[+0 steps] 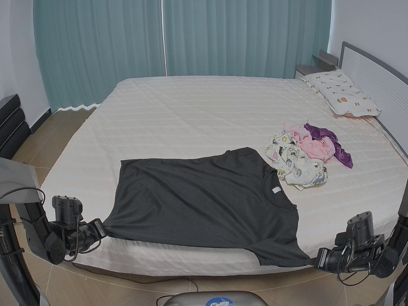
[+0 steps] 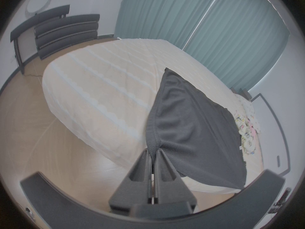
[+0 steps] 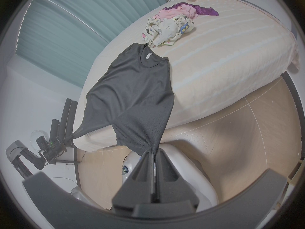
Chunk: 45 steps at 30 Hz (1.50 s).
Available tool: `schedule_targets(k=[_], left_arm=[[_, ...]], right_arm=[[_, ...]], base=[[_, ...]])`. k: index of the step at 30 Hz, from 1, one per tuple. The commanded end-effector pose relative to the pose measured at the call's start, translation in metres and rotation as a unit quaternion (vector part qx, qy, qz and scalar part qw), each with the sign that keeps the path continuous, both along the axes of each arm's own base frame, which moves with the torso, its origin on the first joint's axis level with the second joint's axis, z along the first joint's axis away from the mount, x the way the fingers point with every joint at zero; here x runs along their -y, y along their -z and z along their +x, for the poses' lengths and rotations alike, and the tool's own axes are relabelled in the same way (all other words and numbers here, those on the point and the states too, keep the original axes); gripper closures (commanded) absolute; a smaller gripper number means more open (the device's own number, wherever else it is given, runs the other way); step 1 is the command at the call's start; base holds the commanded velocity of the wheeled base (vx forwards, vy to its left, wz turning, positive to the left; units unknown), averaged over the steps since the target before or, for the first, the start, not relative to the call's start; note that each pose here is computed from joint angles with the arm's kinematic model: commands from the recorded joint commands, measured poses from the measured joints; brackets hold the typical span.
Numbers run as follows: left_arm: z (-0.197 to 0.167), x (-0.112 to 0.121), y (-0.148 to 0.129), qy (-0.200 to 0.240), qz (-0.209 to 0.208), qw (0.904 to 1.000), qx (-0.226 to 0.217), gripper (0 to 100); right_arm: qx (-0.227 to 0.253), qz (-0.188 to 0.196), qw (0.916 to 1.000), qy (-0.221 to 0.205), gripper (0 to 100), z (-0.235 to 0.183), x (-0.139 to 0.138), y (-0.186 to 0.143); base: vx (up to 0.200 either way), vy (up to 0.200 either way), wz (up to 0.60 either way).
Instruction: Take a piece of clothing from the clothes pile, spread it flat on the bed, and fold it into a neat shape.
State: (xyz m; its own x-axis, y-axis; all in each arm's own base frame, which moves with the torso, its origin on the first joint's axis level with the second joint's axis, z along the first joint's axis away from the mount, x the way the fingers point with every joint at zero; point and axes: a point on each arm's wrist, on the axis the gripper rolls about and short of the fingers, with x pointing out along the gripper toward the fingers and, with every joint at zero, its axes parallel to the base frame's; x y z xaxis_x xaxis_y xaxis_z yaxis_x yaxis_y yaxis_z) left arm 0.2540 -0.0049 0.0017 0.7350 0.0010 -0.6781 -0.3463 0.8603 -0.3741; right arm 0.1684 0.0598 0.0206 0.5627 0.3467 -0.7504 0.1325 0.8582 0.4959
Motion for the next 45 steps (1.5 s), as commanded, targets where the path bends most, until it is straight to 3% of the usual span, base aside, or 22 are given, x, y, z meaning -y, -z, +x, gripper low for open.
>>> schedule_targets(k=[1,12,29,31,36,39,45], left_arm=[[-0.012,-0.001,-0.006,0.006,0.025,0.9997,-0.003,100],[-0.024,0.000,0.000,0.031,0.049,0.9972,-0.047,100],[-0.048,-0.004,0.007,0.080,0.105,0.9857,-0.104,100],[-0.049,-0.005,0.006,0.081,0.111,0.9844,-0.110,100],[-0.040,-0.005,-0.004,0.069,0.106,0.9889,-0.078,100],[-0.030,-0.004,-0.014,0.044,0.081,0.9947,-0.044,100],[-0.007,-0.002,-0.024,0.023,0.055,0.9979,-0.023,100]], right_arm=[[0.026,0.008,0.9996,-0.012,100,-0.012,0.001,-0.015],[-0.007,-0.007,0.9992,-0.038,100,-0.023,-0.004,-0.013],[-0.033,-0.030,0.9962,-0.074,100,-0.040,-0.002,-0.016],[-0.029,-0.029,0.9965,-0.073,100,-0.040,-0.002,-0.017],[0.013,-0.011,0.9981,-0.060,100,-0.027,-0.004,-0.030],[0.049,0.002,0.9977,-0.047,100,-0.010,-0.007,-0.042],[0.095,0.014,0.9951,-0.025,100,0.032,-0.014,-0.060]], base=[[0.000,0.000,0.00],[0.000,0.000,0.00],[0.000,0.000,0.00],[0.000,0.000,0.00],[0.000,0.000,0.00],[0.000,0.000,0.00],[0.000,0.000,0.00]])
